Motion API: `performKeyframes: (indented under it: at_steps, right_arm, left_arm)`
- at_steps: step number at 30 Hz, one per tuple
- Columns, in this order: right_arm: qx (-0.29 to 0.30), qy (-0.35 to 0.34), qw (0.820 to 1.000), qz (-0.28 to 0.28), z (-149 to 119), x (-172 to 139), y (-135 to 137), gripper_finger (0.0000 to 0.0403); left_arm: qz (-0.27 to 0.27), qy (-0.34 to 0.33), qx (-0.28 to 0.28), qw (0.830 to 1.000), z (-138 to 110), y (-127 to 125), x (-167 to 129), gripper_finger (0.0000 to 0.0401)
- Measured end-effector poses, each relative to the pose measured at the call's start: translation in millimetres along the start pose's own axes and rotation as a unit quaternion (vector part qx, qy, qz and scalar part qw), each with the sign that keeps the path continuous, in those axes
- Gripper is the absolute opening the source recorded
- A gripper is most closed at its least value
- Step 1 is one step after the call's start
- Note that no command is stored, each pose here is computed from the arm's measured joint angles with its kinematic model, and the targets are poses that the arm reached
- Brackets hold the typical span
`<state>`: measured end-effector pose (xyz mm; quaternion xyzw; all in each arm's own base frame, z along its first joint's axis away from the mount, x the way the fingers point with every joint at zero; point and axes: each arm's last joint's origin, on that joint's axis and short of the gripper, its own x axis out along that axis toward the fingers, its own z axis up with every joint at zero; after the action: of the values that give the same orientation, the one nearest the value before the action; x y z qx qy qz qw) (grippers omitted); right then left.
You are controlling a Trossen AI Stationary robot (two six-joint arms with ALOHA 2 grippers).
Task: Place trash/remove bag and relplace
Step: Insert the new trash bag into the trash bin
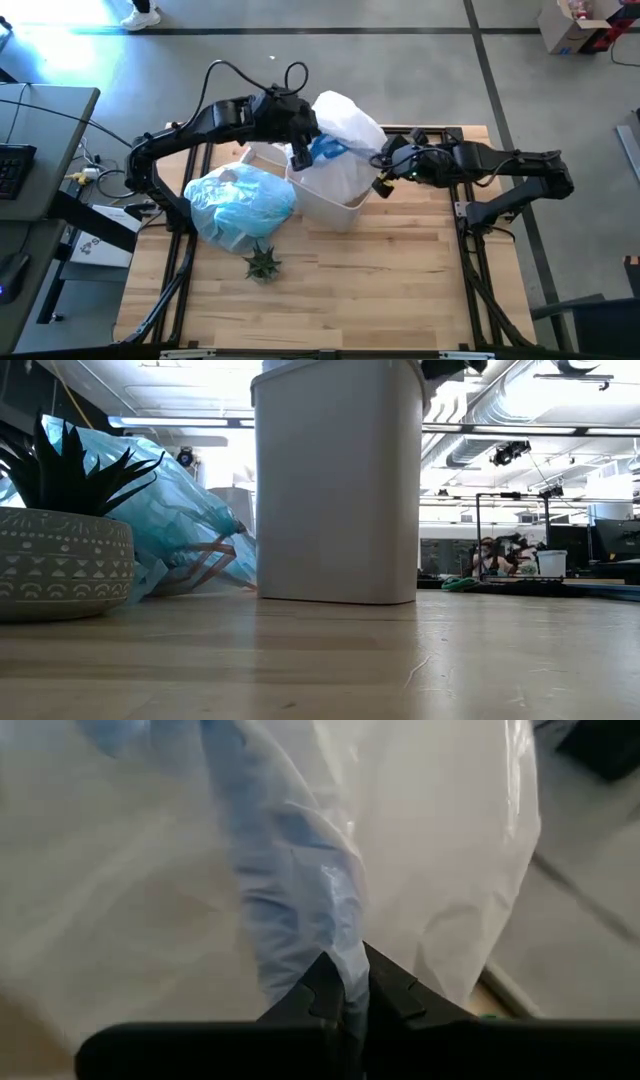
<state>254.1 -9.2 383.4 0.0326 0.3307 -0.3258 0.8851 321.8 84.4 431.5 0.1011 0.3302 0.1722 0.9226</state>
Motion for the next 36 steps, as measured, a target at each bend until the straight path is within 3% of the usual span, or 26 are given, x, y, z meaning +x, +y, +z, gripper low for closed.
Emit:
performKeyframes:
  at_steps: [5,11,15,17,21,27,36]
  right_arm:
    - [0.035,0.003,0.998,0.054,-2.6,-21.1,-13.6,0.0]
    - [0.088,-0.009,0.992,0.084,-4.6,-43.6,-37.5,0.0]
    - [0.104,0.012,0.989,0.107,-4.4,-40.3,-44.1,0.0]
    - [0.101,0.028,0.99,0.099,-5.7,-36.1,-45.8,0.0]
    - [0.105,0.074,0.99,0.059,-10.9,-24.4,-52.3,0.0]
    - [0.107,0.102,0.988,0.029,-13.7,-14.8,-51.3,0.0]
    - [0.125,0.115,0.985,0.026,-14.7,-10.7,-47.4,0.0]
  left_arm:
    - [-0.114,-0.005,0.002,0.993,-3.6,-4.0,-4.3,0.0001]
    - [-0.229,-0.024,0.01,0.973,-4.8,-9.5,-10.0,0.0]
    - [-0.273,-0.025,0.016,0.962,-6.4,-12.1,-11.6,0.0]
    - [-0.268,-0.022,0.017,0.963,-7.0,-11.9,-11.5,0.0]
    - [-0.179,0.009,0.013,0.984,-10.3,-3.7,-8.5,0.0]
    - [-0.101,0.048,0.004,0.994,-16.5,7.4,-6.4,0.0]
    - [-0.091,0.057,-0.007,0.994,-18.7,11.5,-5.8,0.0]
